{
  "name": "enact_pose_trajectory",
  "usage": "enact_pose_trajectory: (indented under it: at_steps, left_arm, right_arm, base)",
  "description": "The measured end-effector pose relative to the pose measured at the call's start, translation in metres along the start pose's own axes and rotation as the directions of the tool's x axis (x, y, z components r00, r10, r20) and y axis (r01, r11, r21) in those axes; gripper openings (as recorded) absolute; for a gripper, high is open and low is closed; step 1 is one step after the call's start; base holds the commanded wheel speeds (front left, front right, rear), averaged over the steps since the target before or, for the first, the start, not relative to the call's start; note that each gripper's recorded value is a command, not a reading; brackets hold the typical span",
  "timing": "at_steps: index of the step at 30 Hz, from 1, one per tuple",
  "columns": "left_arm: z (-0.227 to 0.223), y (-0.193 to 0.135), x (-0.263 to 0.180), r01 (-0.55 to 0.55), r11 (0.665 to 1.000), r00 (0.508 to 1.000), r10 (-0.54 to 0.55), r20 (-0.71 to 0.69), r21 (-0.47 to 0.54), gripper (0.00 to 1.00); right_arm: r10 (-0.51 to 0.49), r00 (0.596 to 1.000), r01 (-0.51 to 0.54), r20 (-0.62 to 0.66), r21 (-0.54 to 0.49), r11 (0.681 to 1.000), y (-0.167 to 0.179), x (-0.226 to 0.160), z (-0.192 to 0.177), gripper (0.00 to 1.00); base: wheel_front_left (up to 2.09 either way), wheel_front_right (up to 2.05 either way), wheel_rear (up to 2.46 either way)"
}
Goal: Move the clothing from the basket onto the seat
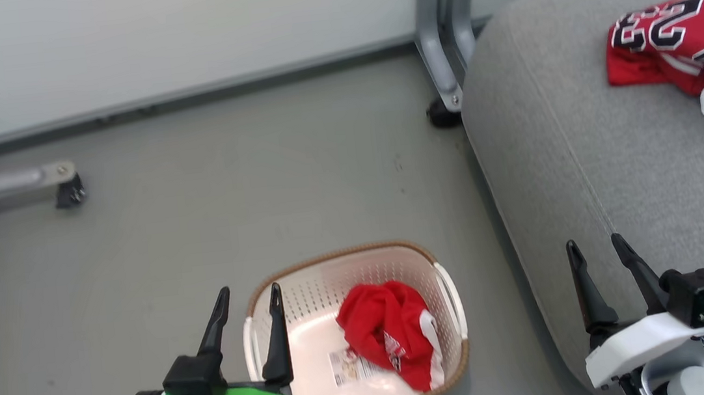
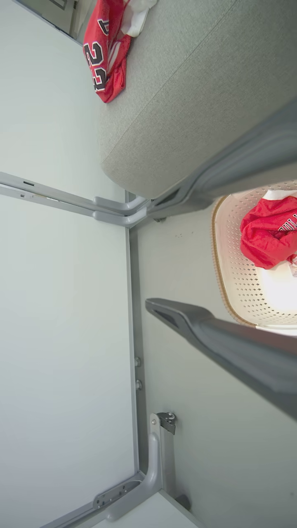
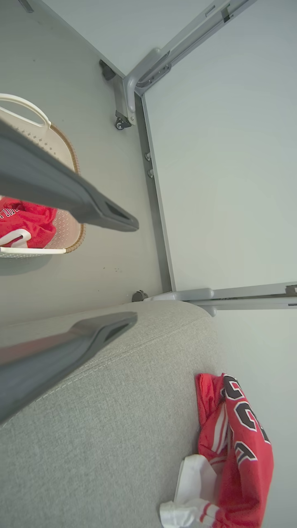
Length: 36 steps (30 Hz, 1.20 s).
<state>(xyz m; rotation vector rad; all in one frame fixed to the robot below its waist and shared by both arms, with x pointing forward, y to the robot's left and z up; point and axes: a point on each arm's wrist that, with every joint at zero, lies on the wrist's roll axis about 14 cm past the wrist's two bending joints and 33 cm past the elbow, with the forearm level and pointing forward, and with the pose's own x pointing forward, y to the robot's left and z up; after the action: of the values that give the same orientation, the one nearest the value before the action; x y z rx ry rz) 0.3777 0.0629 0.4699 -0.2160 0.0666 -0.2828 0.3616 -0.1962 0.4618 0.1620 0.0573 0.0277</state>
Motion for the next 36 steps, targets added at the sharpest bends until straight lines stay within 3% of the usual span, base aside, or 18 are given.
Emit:
enact_pose_trajectory:
  at_steps: [7,17,36]
  left_arm:
    - [0.039,0.020,-0.044,-0.083,0.996,0.988,0.078,0.130,0.029,1.00]
    - [0.054,0.031,-0.106,-0.142,0.988,0.967,0.127,0.220,0.054,1.00]
    - [0.041,0.020,-0.114,-0.115,0.989,0.977,0.097,0.192,0.087,1.00]
  right_arm:
    - [0.088,0.988,-0.083,0.125,-0.044,0.996,0.029,-0.023,0.037,1.00]
    - [0.186,0.964,-0.170,0.188,-0.099,0.980,0.065,-0.067,0.048,1.00]
    - [0.162,0.967,-0.148,0.198,-0.088,0.985,0.060,-0.075,0.049,1.00]
  base:
    - [0.00,0.00,0.00]
    - [0.00,0.00,0.00]
    - [0.00,0.00,0.00]
